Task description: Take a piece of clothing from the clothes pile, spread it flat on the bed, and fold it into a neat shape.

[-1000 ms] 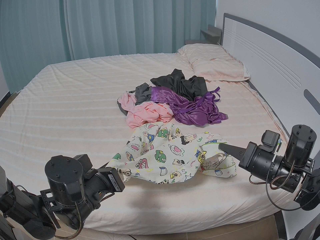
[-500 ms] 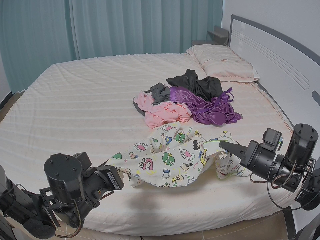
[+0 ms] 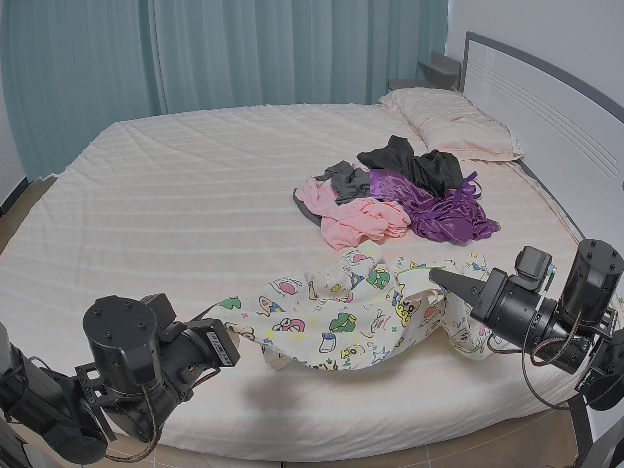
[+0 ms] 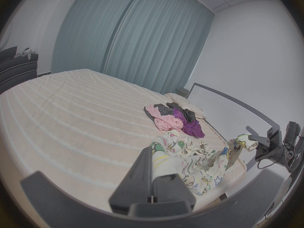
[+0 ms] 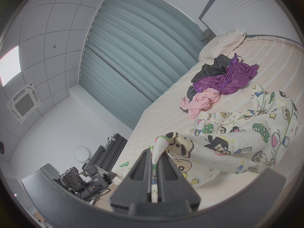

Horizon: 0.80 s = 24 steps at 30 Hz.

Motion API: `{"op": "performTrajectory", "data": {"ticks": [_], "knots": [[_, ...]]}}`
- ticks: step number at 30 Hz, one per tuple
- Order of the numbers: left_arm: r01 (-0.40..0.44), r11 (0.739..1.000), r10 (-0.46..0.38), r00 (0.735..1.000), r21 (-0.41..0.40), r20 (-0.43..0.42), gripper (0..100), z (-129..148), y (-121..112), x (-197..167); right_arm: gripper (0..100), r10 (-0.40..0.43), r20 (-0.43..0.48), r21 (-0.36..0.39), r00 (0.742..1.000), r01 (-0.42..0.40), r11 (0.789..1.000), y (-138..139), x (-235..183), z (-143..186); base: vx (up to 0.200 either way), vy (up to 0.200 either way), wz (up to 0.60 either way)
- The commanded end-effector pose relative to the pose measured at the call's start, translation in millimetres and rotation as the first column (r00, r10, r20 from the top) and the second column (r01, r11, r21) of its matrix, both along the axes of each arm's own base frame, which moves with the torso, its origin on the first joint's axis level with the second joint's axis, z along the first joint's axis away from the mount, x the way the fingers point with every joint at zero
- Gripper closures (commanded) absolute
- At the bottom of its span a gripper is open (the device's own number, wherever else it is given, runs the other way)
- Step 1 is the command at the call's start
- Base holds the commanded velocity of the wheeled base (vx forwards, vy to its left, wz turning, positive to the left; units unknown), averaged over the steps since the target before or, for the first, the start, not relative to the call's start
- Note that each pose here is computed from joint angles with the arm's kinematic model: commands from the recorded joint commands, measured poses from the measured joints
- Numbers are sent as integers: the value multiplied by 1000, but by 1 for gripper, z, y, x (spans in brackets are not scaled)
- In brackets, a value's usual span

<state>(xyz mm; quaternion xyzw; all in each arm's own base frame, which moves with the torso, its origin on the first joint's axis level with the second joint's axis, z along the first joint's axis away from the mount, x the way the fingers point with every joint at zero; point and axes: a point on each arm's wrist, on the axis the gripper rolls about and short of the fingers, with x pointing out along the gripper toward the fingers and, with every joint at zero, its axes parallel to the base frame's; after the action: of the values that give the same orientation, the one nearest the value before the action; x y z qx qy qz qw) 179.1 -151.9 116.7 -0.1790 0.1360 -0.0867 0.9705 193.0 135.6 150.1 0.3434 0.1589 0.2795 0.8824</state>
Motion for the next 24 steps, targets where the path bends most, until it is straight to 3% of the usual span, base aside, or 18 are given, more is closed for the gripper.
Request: {"op": "performTrajectory", "data": {"ticks": [1,24], "knots": [[0,1000,0,1000,-3,2,100,1,0,0,100,1,1,1,1000,-1,1000,0,0,0,0,200,0],[0,1000,0,1000,-9,9,100,3,0,0,100,1,16,11,1000,-1,1000,0,0,3,0,200,0]]}}
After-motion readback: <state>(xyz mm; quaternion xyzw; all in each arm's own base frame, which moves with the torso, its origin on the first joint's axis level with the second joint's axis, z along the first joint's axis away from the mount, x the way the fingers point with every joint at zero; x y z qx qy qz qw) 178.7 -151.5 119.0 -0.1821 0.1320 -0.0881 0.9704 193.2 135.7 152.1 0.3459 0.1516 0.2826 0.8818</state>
